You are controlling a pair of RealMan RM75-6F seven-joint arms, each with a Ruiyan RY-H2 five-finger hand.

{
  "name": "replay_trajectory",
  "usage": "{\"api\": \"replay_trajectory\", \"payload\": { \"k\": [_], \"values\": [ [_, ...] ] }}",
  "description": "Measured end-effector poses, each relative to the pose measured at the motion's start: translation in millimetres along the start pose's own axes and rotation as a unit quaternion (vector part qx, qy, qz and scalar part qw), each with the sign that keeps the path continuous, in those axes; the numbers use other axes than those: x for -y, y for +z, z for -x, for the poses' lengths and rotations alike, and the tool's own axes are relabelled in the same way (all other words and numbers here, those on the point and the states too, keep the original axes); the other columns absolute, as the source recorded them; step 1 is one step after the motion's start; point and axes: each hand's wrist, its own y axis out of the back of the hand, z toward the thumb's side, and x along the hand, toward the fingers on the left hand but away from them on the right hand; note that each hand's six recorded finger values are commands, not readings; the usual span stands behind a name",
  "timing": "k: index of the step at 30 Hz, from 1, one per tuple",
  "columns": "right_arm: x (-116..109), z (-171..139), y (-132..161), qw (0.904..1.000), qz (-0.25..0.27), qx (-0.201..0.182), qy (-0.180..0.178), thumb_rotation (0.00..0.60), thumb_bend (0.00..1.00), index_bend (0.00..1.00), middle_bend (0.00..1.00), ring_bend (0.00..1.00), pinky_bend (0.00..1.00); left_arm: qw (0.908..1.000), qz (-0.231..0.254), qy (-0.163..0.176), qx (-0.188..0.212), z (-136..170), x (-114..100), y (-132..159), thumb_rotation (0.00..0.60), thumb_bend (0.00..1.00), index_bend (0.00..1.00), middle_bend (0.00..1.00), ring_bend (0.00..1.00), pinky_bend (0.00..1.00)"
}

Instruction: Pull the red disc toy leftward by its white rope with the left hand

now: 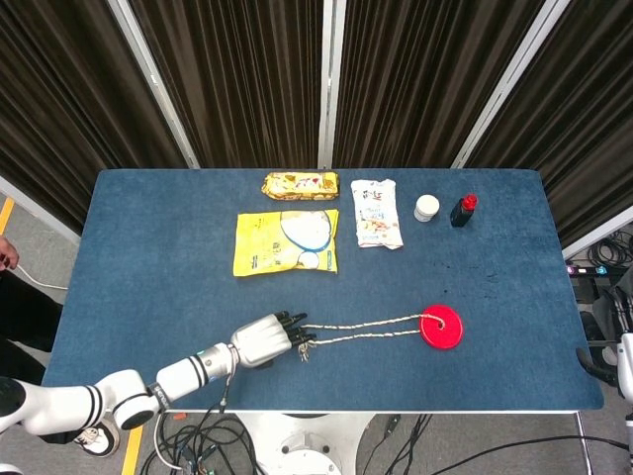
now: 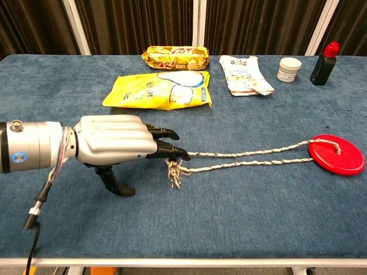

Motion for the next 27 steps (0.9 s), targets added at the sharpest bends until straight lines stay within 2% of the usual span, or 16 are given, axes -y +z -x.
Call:
{"api": "replay_trajectory", "payload": {
  "k": [4,9,16,19,21,24,27],
  "values": [
    [1,1,0,1.0000,0.001,0.002,0.001,0.600,0.15,0.00,0.00,0.00,0.00,1.0000,-0.003,-0.001,-0.003,1,0,-2,0.600,0.16,0.11,0.61,0.15,0.24],
    [4,1,3,1.0000,0.001,0.000,0.004,0.600,0.16,0.00,0.00,0.00,0.00,0.9999,-0.003,0.008,-0.010,5,-7,-6,0.600,0.16,0.14,0.76,0.29,0.24],
    [5,1,4,1.0000,0.000,-0.001,0.005,0.600,0.16,0.00,0.00,0.00,0.00,0.9996,-0.009,0.015,-0.023,16,-11,-12,0.600,0.20,0.23,0.86,0.45,0.28],
    [6,1,4,1.0000,-0.001,0.000,0.007,0.600,0.16,0.00,0.00,0.00,0.00,0.9993,-0.012,0.019,-0.029,18,-10,-14,0.600,0.29,0.37,0.90,0.57,0.41],
    [6,2,4,1.0000,-0.001,0.000,0.008,0.600,0.16,0.00,0.00,0.00,0.00,0.9990,-0.016,0.024,-0.035,20,-11,-16,0.600,0.35,0.50,0.94,0.66,0.57],
    [8,2,5,0.9999,-0.001,-0.001,0.010,0.600,0.16,0.00,0.00,0.00,0.00,0.9980,-0.018,0.035,-0.049,22,-14,-21,0.600,0.37,0.66,0.97,0.73,0.68],
    [10,2,6,0.9999,-0.001,-0.002,0.013,0.600,0.16,0.00,0.00,0.00,0.00,0.9967,-0.013,0.045,-0.066,27,-16,-28,0.600,0.37,0.72,0.99,0.77,0.73]
  ]
}}
